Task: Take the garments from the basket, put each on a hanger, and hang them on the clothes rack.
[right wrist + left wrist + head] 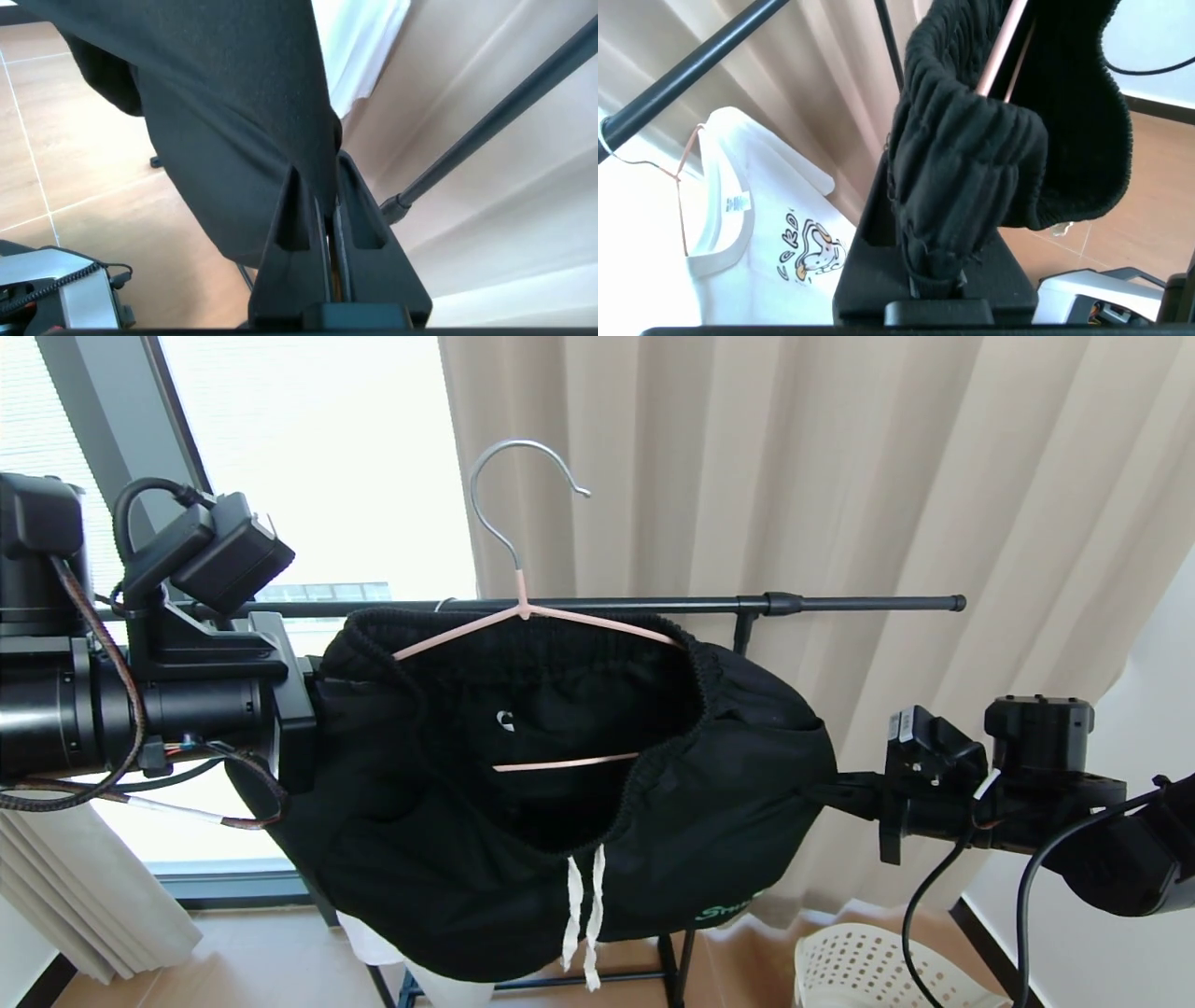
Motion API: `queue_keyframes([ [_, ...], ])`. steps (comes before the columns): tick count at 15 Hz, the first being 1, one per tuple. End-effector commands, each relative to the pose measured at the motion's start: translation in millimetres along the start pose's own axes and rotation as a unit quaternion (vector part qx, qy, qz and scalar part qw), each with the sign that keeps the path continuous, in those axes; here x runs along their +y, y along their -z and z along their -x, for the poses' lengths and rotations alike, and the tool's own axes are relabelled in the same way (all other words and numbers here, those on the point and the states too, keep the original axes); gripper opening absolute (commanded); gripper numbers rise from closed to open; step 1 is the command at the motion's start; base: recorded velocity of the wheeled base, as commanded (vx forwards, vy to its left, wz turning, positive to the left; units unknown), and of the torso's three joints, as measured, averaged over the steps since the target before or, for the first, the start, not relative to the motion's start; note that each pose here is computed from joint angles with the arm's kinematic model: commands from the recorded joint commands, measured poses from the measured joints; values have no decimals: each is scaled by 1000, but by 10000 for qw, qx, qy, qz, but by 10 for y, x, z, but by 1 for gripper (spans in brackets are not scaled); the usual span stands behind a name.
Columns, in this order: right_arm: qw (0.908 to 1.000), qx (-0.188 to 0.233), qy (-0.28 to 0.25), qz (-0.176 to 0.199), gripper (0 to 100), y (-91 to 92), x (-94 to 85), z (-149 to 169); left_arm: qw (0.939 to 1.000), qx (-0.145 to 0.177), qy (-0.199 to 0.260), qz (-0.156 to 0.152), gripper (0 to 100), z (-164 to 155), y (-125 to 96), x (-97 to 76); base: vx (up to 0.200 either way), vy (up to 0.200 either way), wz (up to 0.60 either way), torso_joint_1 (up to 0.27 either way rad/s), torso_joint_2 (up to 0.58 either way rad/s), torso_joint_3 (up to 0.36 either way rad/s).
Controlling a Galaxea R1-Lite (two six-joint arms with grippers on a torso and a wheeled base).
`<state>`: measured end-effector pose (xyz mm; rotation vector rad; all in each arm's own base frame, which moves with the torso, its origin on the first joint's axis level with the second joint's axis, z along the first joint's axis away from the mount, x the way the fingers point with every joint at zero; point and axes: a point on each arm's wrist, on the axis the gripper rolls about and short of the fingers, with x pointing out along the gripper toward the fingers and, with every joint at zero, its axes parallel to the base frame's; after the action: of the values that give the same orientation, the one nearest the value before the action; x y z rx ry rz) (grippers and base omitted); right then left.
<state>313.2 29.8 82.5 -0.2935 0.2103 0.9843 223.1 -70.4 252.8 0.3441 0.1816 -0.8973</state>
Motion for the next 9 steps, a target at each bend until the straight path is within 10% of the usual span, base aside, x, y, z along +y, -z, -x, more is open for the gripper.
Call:
queue_keyframes([
  [1,10000,16,16,-20,0,23,-23,-6,10000,22,-59,21,0,26,21,11,0,0,0,0,0,0],
  [9,10000,19,-16,-6,0,9,3,-13,9998,102,-25,165,0,6,87,35,0,0,0,0,0,0],
])
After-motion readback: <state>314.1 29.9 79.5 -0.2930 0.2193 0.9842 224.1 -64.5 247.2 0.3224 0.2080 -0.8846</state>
